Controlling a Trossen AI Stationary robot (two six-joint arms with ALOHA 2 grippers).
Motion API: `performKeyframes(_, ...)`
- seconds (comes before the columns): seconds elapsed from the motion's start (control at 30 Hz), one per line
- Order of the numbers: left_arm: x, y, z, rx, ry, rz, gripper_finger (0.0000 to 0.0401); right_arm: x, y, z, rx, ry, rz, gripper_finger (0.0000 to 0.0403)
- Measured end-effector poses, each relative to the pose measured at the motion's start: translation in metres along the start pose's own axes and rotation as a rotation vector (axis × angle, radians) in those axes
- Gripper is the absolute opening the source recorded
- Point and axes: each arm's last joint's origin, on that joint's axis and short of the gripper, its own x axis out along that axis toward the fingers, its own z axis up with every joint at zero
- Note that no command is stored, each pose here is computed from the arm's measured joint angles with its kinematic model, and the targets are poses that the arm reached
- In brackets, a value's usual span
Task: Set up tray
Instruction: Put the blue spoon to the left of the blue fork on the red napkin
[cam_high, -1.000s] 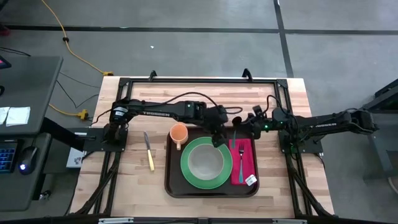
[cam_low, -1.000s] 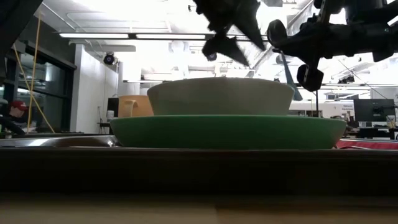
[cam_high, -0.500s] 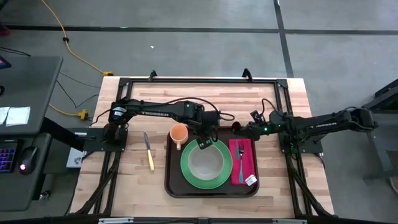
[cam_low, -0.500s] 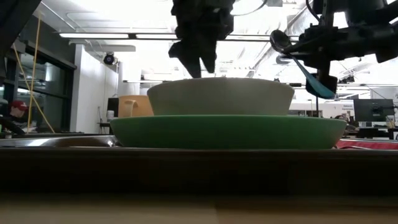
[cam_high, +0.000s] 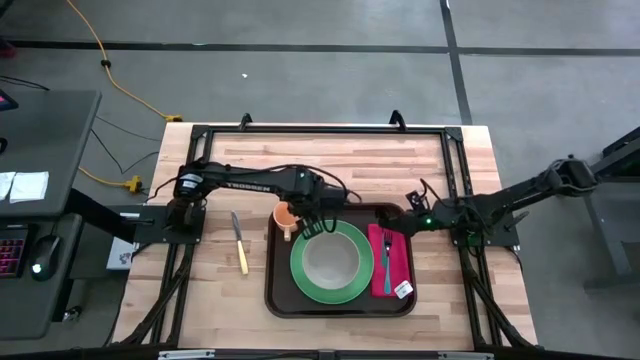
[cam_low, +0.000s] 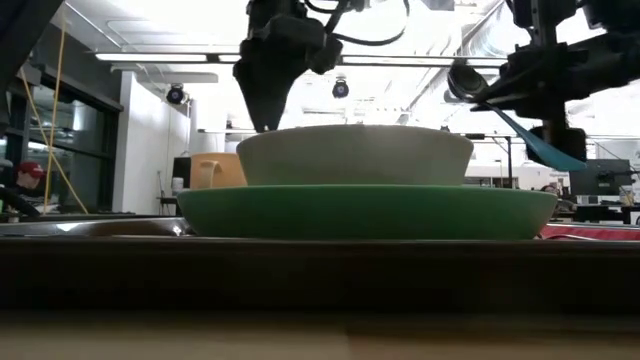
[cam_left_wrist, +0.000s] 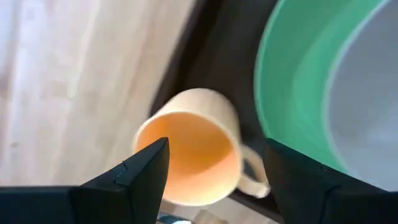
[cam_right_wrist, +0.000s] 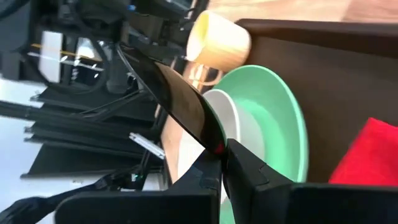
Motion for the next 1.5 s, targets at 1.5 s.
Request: performKeyframes(1.5, -0.045, 0.028, -0.134, -0.023, -0.544, 0.127, 0.0282, 0.019, -0.014, -0.025, 0.105, 0.0, -0.107, 0.0)
